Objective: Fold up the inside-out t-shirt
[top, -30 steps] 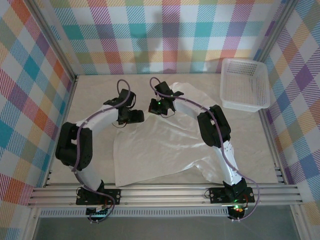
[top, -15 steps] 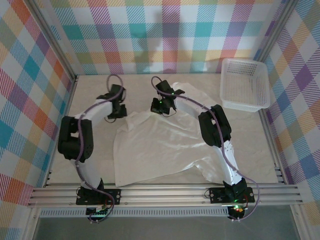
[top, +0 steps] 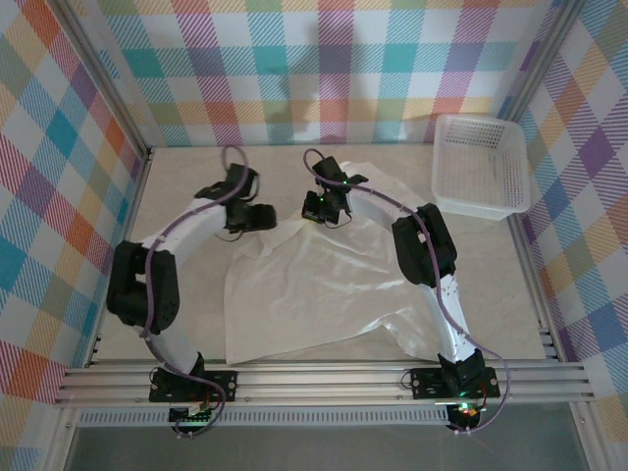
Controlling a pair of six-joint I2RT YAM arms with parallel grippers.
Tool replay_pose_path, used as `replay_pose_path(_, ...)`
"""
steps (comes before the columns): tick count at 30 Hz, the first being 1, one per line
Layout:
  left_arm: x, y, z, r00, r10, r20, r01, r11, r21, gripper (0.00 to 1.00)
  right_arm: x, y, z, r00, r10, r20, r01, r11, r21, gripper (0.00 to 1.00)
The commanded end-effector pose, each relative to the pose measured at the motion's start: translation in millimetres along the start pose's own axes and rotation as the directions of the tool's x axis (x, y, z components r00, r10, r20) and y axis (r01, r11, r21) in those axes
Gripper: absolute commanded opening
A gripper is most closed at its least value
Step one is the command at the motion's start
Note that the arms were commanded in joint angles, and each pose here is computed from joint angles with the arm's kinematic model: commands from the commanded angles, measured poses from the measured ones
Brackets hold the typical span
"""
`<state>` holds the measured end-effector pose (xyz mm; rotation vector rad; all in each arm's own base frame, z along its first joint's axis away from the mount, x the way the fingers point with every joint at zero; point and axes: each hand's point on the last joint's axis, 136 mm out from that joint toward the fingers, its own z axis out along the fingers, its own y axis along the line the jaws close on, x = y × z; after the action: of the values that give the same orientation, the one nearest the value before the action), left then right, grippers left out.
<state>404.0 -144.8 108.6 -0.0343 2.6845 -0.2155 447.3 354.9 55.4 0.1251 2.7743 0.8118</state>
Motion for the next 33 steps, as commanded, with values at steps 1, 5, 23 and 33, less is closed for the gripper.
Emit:
replay_pose_path(1, 12, 14, 19, 0.987, 0.130, -0.094, -0.149, 0.961, -0.233, 0.73, -2, 14, -12, 1.000, -0.009, 0.012, 0.010, 0.999, -0.036, 0.00)
replay_pose_path(5, 13, 33, 40, 0.940, 0.277, -0.198, -0.338, 0.830, -0.444, 0.70, -4, 15, -14, 1.000, -0.010, 0.018, 0.011, 0.999, -0.033, 0.00)
replay_pose_path(23, -15, 138, 14, 0.994, 0.073, -0.086, -0.107, 0.849, -0.518, 0.26, -13, -29, -27, 0.997, 0.072, 0.040, -0.075, 0.994, 0.078, 0.00)
replay_pose_path(33, -27, 95, 4, 0.983, -0.183, -0.010, 0.182, 0.982, -0.051, 0.21, -16, -20, -27, 0.997, 0.070, 0.035, -0.071, 0.997, 0.032, 0.00)
